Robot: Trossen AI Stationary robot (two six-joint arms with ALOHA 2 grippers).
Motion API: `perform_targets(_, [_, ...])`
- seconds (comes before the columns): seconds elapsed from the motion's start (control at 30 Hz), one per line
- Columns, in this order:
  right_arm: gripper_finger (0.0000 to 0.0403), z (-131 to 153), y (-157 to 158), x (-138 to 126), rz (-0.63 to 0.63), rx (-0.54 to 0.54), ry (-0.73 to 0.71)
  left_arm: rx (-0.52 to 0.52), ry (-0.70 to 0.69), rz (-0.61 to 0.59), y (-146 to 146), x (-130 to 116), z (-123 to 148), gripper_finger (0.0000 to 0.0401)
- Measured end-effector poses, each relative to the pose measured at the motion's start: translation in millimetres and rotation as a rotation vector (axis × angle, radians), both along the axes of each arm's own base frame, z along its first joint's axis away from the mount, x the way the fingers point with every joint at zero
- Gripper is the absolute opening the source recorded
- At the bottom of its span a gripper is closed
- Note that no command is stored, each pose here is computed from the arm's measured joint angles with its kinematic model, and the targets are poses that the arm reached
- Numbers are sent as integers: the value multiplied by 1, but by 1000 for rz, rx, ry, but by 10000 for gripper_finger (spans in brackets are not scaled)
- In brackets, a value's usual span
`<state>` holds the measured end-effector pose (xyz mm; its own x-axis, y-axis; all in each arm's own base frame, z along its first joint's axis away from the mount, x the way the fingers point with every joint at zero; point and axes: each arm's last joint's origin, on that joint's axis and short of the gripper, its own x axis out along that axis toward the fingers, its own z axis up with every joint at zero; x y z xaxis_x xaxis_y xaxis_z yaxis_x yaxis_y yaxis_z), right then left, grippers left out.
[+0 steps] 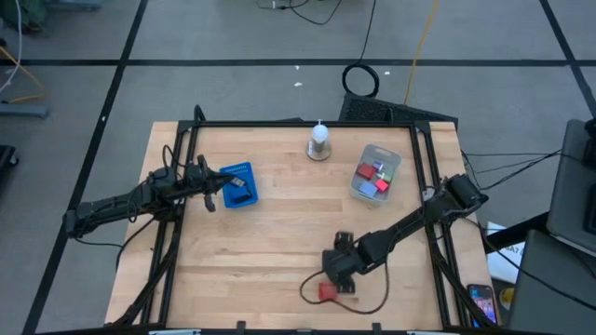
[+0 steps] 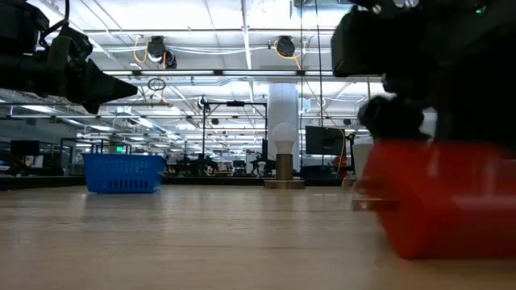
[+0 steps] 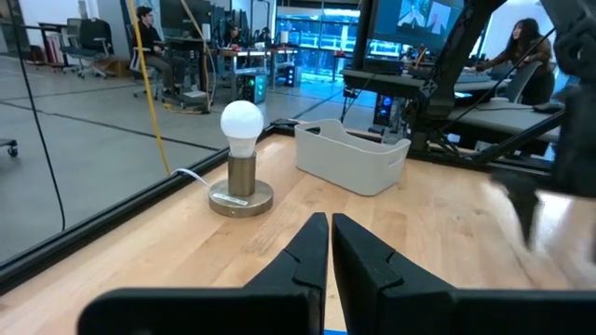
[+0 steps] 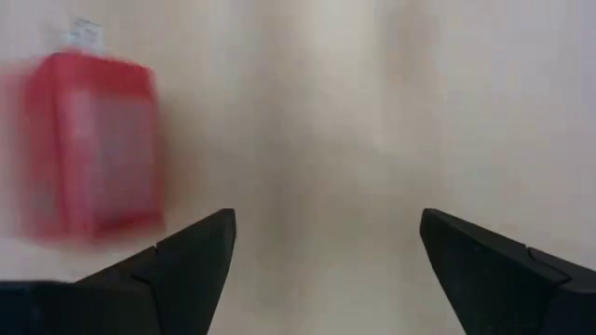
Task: Pick & Place Office items
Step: Put the red charger adapter into the gray bin
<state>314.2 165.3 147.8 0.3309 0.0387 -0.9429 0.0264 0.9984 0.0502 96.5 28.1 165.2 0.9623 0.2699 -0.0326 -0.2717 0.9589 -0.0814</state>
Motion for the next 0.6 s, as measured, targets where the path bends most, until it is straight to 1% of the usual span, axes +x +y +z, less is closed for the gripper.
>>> perform_targets(0.03, [336, 4, -5, -2, -12, -50, 4, 3, 1, 0, 0, 0, 0, 19])
perform_targets(0.1, [335, 8, -15, -6, -28, -96, 34, 4, 1, 4, 0, 0, 0, 19])
perform_targets(0.2, [335, 19, -21, -6, -53, -106, 3, 10, 4, 13, 0, 0, 0, 19])
perform_targets(0.3, [335, 37, -21, -10, -22, -102, -60, 29, 10, 15, 0, 0, 0, 19])
perform_targets(0.4, [335, 53, -15, -12, 37, -65, -141, 29, 10, 15, 0, 0, 0, 19])
perform_targets(0.47, [335, 57, -7, -9, 125, -22, -196, 28, 10, 15, 0, 0, 0, 19])
perform_targets(0.53, [335, 52, 4, -8, 192, 0, -208, 28, 10, 15, 0, 0, 0, 19])
perform_targets(0.6, [333, 41, 13, -3, 212, 50, -200, 25, 9, 15, 0, 0, 0, 19])
